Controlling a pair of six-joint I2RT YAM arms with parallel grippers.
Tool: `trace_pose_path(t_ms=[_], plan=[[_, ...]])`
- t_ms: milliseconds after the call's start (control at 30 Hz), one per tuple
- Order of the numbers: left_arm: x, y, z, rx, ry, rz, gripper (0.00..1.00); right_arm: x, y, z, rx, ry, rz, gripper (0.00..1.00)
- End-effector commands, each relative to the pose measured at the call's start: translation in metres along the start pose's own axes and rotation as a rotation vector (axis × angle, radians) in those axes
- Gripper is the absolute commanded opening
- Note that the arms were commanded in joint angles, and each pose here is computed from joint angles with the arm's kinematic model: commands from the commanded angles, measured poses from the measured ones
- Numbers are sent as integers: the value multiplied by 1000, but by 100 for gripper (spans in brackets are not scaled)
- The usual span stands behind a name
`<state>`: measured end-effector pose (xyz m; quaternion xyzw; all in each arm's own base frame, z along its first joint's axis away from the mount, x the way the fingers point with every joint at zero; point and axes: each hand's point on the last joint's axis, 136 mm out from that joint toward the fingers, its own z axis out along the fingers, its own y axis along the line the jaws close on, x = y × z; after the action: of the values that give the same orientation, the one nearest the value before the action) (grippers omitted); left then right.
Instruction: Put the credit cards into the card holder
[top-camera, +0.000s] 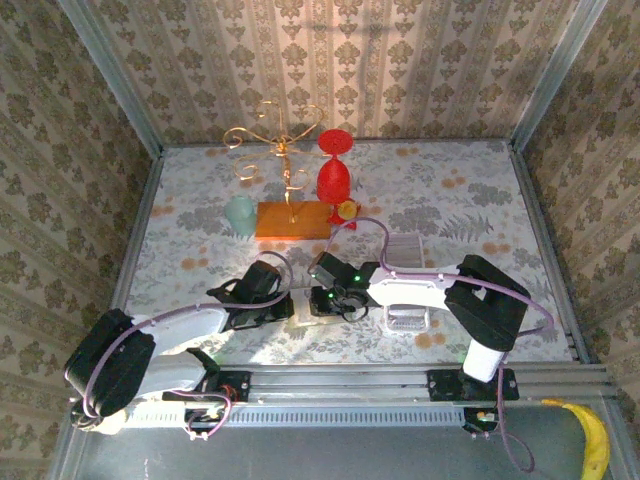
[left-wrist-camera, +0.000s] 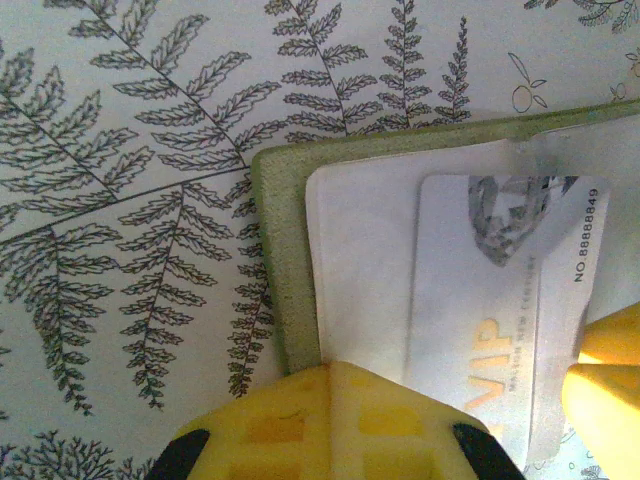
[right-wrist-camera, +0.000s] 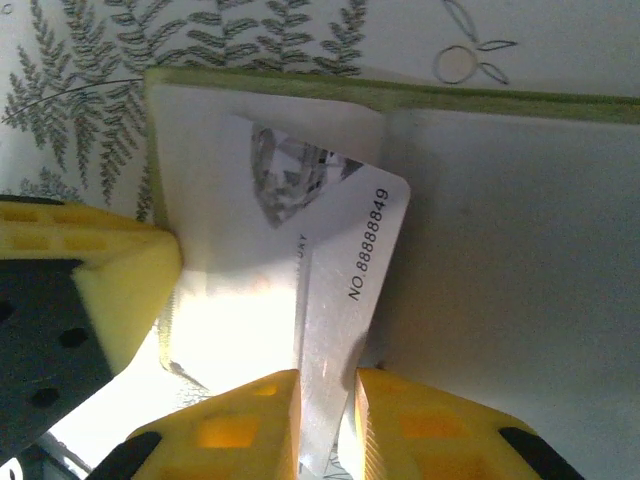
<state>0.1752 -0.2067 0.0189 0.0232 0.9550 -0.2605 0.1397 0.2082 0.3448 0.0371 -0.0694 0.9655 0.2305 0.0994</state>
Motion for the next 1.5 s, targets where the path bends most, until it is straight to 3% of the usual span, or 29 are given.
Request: trace_pose_path(t_ms=[0, 467, 933, 1467], plan=[[13, 9, 6, -24, 32, -17, 0, -2, 2, 2, 29, -5, -25, 21], [14, 7, 3, -8, 19, -18, 0, -5, 10, 8, 43, -11, -46, 21], [14, 9, 0, -8, 8, -23, 0, 8, -25, -29, 157, -67, -28, 38], [13, 6, -1, 2, 5, -25, 0, 21, -48, -9, 293, -31, -39, 45]])
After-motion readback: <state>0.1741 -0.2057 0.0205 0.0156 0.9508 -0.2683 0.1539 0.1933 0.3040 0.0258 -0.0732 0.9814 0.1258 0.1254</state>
